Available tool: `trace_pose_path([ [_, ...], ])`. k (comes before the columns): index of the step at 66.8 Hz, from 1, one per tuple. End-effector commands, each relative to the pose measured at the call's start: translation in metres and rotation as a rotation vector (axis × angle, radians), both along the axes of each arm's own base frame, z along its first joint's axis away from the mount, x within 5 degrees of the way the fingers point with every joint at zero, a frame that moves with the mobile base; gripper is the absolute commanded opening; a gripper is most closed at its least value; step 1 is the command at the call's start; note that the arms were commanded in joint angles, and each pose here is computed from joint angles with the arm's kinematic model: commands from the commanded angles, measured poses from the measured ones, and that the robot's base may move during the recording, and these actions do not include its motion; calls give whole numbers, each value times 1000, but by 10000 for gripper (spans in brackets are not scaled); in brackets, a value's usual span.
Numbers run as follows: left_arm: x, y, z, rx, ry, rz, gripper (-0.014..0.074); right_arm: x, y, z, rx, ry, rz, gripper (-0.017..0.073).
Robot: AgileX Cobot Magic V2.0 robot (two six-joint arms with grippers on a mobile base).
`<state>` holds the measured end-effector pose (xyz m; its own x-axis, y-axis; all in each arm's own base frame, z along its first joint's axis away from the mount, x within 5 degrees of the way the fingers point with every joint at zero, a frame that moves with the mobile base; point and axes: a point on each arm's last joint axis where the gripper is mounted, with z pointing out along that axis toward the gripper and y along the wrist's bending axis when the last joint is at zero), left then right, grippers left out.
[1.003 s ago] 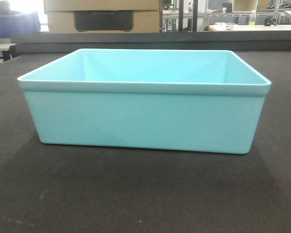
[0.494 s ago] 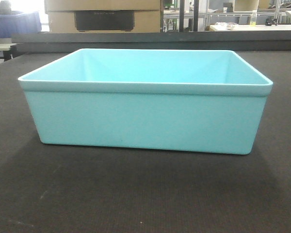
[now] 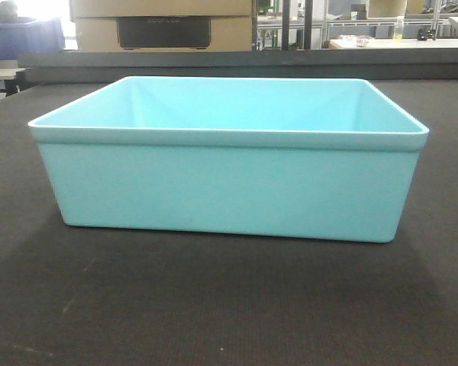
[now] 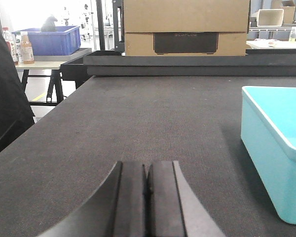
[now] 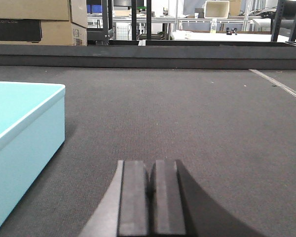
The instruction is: Fetch blue bin and place on conveyor start
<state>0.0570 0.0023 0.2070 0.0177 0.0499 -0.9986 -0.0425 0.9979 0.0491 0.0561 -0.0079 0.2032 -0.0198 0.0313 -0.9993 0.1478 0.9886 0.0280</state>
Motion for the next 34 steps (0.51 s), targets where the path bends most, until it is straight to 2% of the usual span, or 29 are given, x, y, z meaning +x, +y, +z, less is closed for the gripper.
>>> trace_pose_path([
  [1,-1,0,3,0,-34,4,-111,0,0,1,2,-11,-8,-162],
  [34,-1,0,3,0,-34,4,-111,0,0,1,2,-11,-8,-162],
])
